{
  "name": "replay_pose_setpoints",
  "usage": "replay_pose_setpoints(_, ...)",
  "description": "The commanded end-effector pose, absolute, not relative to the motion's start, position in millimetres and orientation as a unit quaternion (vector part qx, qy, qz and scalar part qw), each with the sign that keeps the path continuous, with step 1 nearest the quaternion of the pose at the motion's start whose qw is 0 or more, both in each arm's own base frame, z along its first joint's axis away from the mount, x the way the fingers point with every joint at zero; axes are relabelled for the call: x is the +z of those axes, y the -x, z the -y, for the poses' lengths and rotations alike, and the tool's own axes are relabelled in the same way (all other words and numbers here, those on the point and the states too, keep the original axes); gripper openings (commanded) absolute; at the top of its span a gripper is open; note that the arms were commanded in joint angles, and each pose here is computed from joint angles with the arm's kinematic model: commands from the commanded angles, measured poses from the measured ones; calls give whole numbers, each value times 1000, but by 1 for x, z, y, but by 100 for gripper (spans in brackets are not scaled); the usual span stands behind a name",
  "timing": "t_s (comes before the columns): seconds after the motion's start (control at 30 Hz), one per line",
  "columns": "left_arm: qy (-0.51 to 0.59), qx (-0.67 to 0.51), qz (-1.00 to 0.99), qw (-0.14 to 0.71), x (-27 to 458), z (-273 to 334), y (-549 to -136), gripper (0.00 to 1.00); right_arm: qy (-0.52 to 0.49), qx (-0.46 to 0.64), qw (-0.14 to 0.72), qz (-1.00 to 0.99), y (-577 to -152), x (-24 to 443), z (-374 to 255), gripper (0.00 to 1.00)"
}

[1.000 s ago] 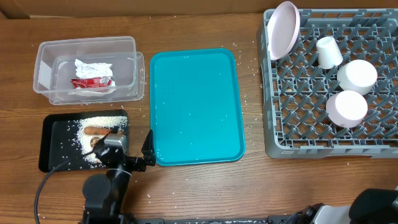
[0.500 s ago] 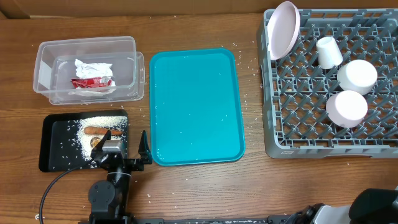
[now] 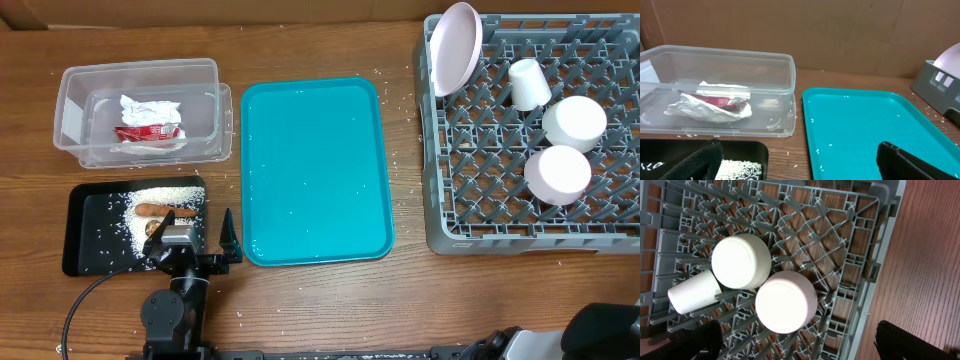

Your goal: Sort waste into correct bins and load items into the dishwasher

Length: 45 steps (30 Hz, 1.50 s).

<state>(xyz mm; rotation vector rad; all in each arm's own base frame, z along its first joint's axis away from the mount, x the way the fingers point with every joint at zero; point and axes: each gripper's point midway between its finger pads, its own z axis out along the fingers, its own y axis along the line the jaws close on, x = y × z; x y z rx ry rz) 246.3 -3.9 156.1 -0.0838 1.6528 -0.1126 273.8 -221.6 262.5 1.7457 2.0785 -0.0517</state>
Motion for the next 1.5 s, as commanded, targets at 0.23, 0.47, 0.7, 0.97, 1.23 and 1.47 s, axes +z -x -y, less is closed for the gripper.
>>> replay_pose_setpoints(0.23,36,-37,-733,678,156,0,-246,100,-630,-18,222,-744,-274,268,223,100)
replay_pose_setpoints(0.47,36,-37,-733,678,156,0,-246,100,-630,-19,220,-744,-275,267,224,100)
replay_pose_setpoints(0.7,36,-37,-733,678,156,1,-246,100,-627,-17,240,-741,-269,280,219,100)
replay_pose_setpoints(0.97,36,-37,-733,678,156,0,-246,100,-608,-20,319,-727,-247,331,200,100)
replay_pose_setpoints(1.23,36,-37,-733,678,156,0,-246,100,-445,58,503,-738,-305,411,111,100)
replay_pose_setpoints(1.47,36,-37,-733,678,156,0,-246,100,-351,102,543,-756,-304,373,35,100)
